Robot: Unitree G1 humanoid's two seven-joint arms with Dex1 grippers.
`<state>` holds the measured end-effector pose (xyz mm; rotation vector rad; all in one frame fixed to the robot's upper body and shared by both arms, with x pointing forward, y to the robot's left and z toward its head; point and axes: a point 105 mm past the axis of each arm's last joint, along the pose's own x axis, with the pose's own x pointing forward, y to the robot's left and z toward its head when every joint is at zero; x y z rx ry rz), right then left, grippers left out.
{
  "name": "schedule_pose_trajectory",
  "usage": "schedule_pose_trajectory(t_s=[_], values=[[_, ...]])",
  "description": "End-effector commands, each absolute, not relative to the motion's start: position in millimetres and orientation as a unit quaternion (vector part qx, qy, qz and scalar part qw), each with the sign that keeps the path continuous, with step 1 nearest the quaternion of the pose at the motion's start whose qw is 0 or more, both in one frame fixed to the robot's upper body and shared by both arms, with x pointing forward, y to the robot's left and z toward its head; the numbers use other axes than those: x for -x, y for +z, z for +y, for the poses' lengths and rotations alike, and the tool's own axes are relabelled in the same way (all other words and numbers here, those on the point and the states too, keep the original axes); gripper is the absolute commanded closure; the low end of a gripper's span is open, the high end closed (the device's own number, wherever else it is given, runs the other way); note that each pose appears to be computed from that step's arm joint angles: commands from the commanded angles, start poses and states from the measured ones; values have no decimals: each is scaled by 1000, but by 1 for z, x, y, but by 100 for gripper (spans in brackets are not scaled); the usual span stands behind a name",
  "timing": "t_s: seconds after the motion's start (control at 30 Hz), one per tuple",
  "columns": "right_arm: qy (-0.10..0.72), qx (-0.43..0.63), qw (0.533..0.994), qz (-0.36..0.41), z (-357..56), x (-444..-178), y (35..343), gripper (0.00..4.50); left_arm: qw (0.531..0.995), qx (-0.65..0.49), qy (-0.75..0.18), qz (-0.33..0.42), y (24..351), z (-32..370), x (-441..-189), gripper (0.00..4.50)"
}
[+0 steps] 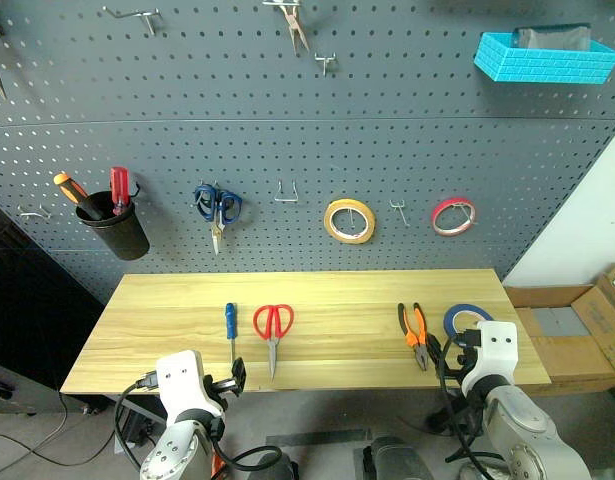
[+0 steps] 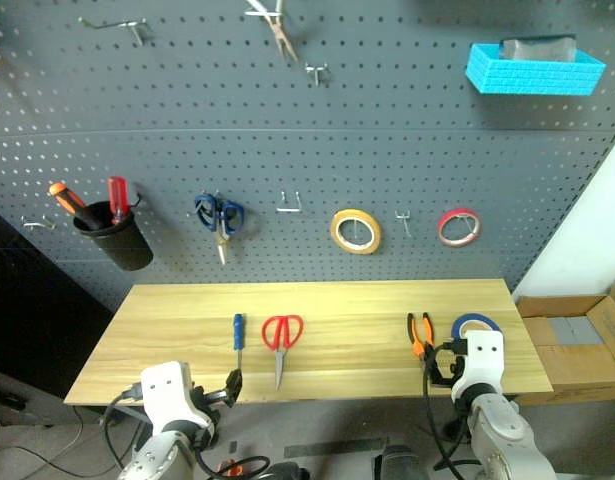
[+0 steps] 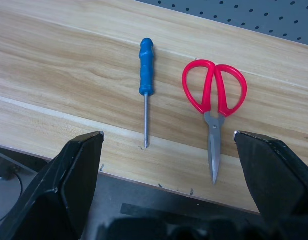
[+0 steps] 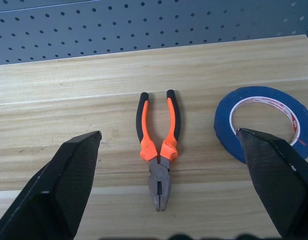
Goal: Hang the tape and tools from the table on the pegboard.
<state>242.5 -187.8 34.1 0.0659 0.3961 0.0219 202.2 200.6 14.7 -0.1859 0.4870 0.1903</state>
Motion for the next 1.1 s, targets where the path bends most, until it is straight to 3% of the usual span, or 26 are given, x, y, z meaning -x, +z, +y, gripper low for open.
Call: schedule_pose_trajectory(t_s=[0.03,0.13,0.3,0.43,0.6,0.73,0.87,1.1], values=[[22,-27,985,169,-185,-246,49,0,966,90,91,225,21,201,-205,2],[42,4,984,172,-188,-249,49,0,973,72,64,211,29,200,-214,2],[90,49,976,193,-204,-263,45,0,986,28,-62,153,56,177,-260,2],[120,80,966,215,-228,-286,37,0,950,-30,-293,102,83,99,-303,2],[128,109,955,242,-252,-305,33,0,880,-99,-462,37,102,37,-321,2],[133,125,942,283,-270,-314,30,0,814,-149,-561,28,89,2,-322,2],[157,127,931,303,-274,-325,32,0,761,-193,-619,19,80,-20,-325,2],[193,122,918,325,-272,-338,27,0,731,-225,-645,-10,78,-44,-335,2]])
